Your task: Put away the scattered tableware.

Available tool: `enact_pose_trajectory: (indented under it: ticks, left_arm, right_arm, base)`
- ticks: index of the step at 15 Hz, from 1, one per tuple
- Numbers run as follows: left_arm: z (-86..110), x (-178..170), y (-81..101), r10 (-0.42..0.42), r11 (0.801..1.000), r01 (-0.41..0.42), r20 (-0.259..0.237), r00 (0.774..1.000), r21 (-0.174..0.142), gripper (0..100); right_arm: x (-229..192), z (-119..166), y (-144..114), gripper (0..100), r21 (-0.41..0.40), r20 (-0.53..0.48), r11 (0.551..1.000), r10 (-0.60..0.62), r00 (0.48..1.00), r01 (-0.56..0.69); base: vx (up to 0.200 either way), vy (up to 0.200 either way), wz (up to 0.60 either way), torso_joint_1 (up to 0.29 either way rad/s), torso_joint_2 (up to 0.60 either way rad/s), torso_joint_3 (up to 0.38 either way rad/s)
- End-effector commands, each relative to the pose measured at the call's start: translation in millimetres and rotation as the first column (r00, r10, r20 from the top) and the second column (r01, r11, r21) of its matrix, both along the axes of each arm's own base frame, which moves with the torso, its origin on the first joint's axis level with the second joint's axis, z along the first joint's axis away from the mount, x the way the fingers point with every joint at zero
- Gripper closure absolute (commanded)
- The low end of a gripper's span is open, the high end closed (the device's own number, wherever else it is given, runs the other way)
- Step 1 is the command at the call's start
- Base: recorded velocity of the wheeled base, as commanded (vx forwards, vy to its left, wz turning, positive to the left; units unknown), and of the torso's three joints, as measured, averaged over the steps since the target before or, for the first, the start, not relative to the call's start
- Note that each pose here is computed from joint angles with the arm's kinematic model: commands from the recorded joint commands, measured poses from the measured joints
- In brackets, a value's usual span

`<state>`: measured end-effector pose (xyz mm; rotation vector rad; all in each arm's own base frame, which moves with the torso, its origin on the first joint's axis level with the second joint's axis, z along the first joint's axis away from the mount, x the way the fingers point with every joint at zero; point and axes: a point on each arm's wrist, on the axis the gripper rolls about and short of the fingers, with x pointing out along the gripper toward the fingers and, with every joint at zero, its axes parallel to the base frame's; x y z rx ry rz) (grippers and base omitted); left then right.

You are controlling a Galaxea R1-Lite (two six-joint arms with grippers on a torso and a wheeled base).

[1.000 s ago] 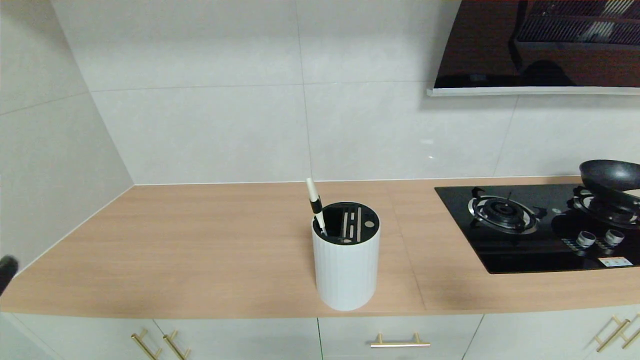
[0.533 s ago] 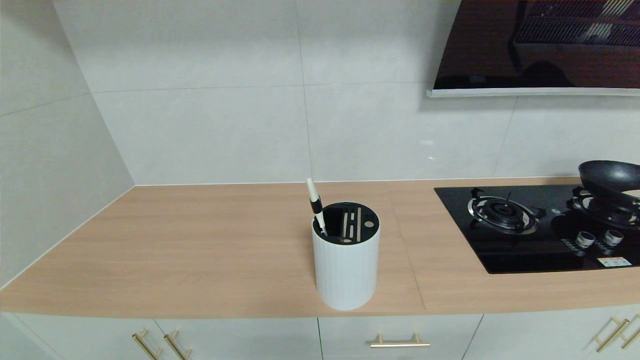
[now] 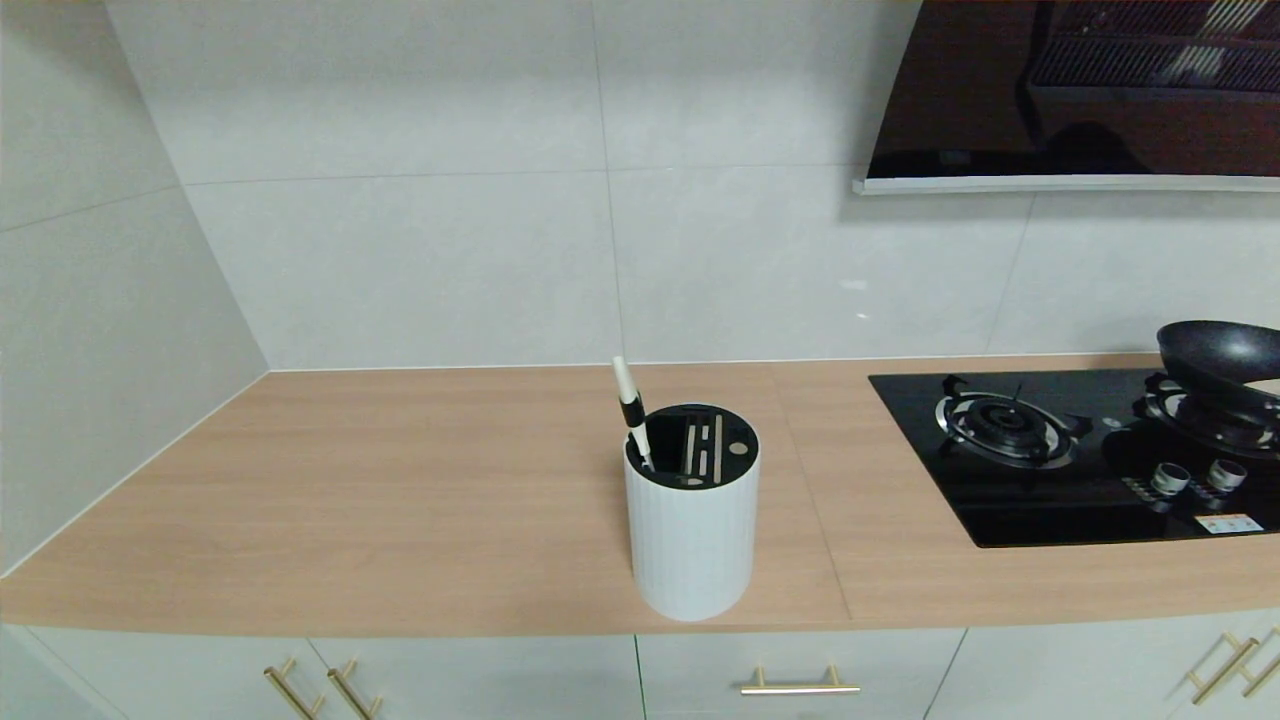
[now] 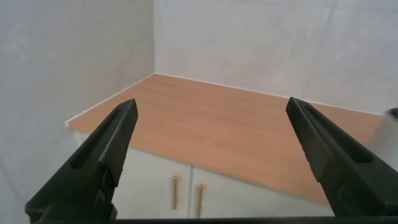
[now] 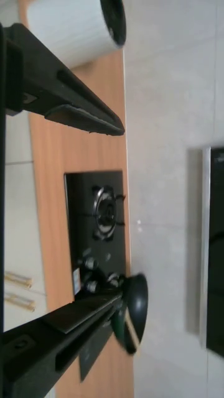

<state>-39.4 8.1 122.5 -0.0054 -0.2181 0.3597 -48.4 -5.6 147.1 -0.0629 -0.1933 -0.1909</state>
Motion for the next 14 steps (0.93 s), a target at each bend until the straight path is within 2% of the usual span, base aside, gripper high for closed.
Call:
enact_pose_trajectory:
  ticks: [1, 3, 5, 7, 8, 9, 11, 12, 14]
  left_arm:
    - [-28.8, 13.5, -0.1, 0.011, 0.999, -0.008, -0.063, 0.998, 0.044, 0]
    - [-33.8, 14.7, -0.6, -0.019, 0.999, 0.023, -0.107, 0.994, 0.028, 0]
    - [-42.7, 16.0, -2.4, -0.100, 0.994, 0.108, -0.195, 0.976, 0.028, 0]
    - [-43.7, 16.5, -5.0, -0.211, 0.975, 0.221, -0.204, 0.956, 0.029, 0]
    - [-43.8, 16.6, -5.6, -0.237, 0.968, 0.248, -0.206, 0.950, 0.030, 0]
    - [-43.7, 16.5, -5.8, -0.245, 0.966, 0.257, -0.208, 0.947, 0.031, 0]
    - [-46.9, 16.8, -7.2, -0.302, 0.948, 0.318, -0.239, 0.923, 0.030, 0]
    - [-47.3, 16.7, -7.3, -0.309, 0.946, 0.322, -0.237, 0.921, 0.021, 0]
    - [-47.0, 16.7, -7.2, -0.320, 0.947, 0.319, -0.212, 0.923, -0.038, 0]
  right_arm:
    - [11.2, -31.4, 1.0, 0, 0.013, -0.043, 1.000, -0.018, 0.999, 0.019]
    - [23.9, -55.6, 2.2, 0, 0.006, -0.048, 0.999, 0.033, 0.998, -0.033]
    - [24.6, -58.5, 3.4, 0, 0.020, -0.067, 0.996, 0.091, 0.994, -0.090]
    - [25.2, -67.5, 4.0, 0, 0.040, -0.157, 0.993, 0.119, 0.980, -0.114]
    - [25.5, -67.8, 4.6, 0, 0.068, -0.150, 0.987, 0.153, 0.977, -0.144]
    - [25.3, -72.3, 5.3, 0, 0.084, -0.196, 0.982, 0.181, 0.964, -0.168]
    - [25.6, -71.8, 5.5, 0, 0.078, -0.187, 0.980, 0.192, 0.963, -0.181]
    - [25.6, -71.6, 5.7, 0, 0.079, -0.185, 0.979, 0.202, 0.962, -0.190]
    - [25.6, -71.6, 5.7, 0, 0.082, -0.185, 0.978, 0.202, 0.962, -0.190]
  base:
    - [0.000, 0.000, 0.00, 0.000, 0.00, 0.000]
    - [0.000, 0.000, 0.00, 0.000, 0.00, 0.000]
    - [0.000, 0.000, 0.00, 0.000, 0.00, 0.000]
    - [0.000, 0.000, 0.00, 0.000, 0.00, 0.000]
    - [0.000, 0.000, 0.00, 0.000, 0.00, 0.000]
    - [0.000, 0.000, 0.00, 0.000, 0.00, 0.000]
    - [0.000, 0.000, 0.00, 0.000, 0.00, 0.000]
    - [0.000, 0.000, 0.00, 0.000, 0.00, 0.000]
    - [0.000, 0.000, 0.00, 0.000, 0.00, 0.000]
